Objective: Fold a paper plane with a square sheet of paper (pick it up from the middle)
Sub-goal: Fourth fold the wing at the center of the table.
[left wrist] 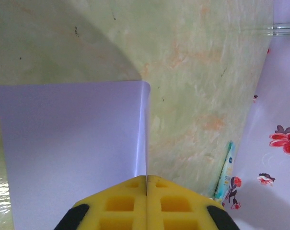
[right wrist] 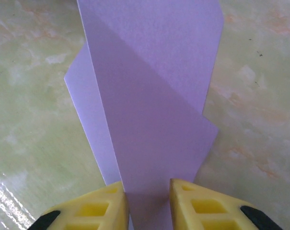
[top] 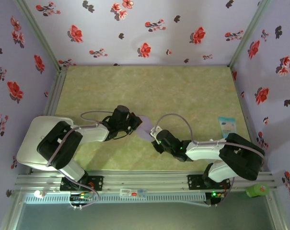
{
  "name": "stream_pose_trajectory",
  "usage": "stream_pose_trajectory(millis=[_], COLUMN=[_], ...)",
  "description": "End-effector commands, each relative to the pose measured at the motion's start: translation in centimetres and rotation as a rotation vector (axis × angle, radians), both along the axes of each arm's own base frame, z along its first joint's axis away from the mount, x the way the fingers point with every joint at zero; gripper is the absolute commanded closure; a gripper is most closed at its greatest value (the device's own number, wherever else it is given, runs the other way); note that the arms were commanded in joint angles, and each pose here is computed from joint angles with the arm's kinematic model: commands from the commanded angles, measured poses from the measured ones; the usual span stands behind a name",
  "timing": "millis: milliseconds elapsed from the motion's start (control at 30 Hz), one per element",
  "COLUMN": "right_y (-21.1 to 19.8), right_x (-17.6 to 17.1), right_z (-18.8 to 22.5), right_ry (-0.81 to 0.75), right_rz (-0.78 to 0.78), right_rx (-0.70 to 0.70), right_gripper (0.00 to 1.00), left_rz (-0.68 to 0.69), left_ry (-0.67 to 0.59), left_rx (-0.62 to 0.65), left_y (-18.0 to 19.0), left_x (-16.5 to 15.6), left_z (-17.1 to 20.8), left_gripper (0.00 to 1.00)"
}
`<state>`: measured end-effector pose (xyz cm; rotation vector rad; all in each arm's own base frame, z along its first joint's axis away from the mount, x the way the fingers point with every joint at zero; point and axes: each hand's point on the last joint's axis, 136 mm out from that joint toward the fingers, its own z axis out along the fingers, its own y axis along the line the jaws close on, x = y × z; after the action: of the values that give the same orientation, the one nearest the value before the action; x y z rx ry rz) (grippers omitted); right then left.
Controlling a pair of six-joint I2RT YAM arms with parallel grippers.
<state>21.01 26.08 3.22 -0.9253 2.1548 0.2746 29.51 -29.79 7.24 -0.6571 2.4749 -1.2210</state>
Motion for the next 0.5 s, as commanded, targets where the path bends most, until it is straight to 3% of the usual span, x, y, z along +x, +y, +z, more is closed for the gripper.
stream_pose_trajectory(millis=[0, 467], right_y=[0.27, 0.15], right_x=[0.58, 0.60], right_z=[0.46, 0.50], right_ry=[-0.043, -0.049], right_rz=[-0.006, -0.018], right_rx=[-0.016, -0.006], right_gripper=[0.71, 0.84], left_rz=[0.000, 0.002], left_ry=[-0.021, -0.019], left_rx=[-0.033, -0.036], left_y=[-0.30, -0.23], left_x=[0.58, 0.48], left_z=[1.03, 0.85], left_gripper=[0.96, 0.95])
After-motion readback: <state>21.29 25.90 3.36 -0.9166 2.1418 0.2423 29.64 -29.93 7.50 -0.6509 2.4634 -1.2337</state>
